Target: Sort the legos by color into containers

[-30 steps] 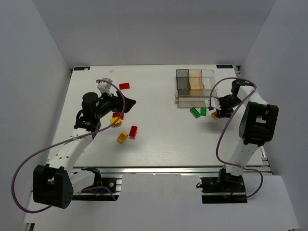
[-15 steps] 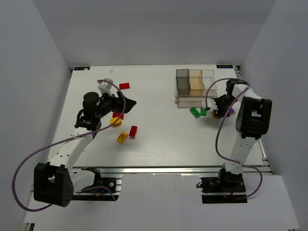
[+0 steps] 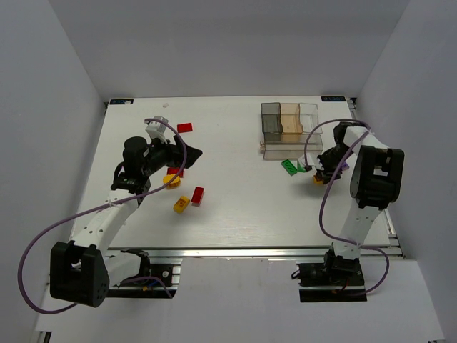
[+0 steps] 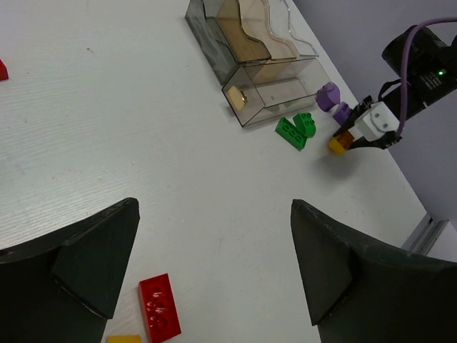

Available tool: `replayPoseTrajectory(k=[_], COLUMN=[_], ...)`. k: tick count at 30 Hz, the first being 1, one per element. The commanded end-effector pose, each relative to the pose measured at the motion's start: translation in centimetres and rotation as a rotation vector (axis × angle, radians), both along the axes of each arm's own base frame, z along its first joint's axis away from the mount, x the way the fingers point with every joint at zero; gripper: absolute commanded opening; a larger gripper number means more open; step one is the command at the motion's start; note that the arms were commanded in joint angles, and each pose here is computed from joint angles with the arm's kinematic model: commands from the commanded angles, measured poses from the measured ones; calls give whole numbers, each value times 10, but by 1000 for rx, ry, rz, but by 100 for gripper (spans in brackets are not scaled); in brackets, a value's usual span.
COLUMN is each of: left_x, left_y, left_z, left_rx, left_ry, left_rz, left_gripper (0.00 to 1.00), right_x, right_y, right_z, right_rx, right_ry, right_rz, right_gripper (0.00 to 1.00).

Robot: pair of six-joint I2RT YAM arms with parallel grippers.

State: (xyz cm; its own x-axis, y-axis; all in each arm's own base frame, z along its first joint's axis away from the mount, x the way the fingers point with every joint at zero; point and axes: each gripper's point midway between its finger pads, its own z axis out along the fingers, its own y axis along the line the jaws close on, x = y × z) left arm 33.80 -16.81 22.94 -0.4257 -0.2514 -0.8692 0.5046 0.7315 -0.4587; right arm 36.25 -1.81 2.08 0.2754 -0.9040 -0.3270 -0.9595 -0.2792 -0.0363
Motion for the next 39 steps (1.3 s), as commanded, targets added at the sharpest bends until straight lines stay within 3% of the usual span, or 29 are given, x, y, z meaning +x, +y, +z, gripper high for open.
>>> replayPoseTrajectory(k=[1,5,11,16,26,30,36,37,39], left_x=[2,1,1,2,4,5,5,5,5], left_y=[0,-2,-3,-2,-3,-3,-2,-2,-3], left_z=[22,21,18,18,13,11,10,10,9], left_rx=[-6,-12,-12,-9,-4,-2,3,3,3], left_ry=[-55,-50,-43,-42,-31,-24,-23,-21,-18], left_rz=[-11,-22,-23,-21,-23,-23,-22,-22,-27], left_gripper=[97,97,97,97,97,97,97,97,97], right_x=[-38,-17,82,134,216,235,239,239,237], right_y=[32,62,65,55,37,32,25,23,23], right_z=[41,100,162,173,152,135,112,111,109], right_rx=[162,337,497,562,525,473,408,403,404], right_ry=[54,-33,-204,-248,-358,-379,-411,-411,-400], right_rz=[100,-63,-503,-859,-1199,-1244,-1264,-1267,-1260], right_gripper=[4,4,0,0,7,15,48,60,73])
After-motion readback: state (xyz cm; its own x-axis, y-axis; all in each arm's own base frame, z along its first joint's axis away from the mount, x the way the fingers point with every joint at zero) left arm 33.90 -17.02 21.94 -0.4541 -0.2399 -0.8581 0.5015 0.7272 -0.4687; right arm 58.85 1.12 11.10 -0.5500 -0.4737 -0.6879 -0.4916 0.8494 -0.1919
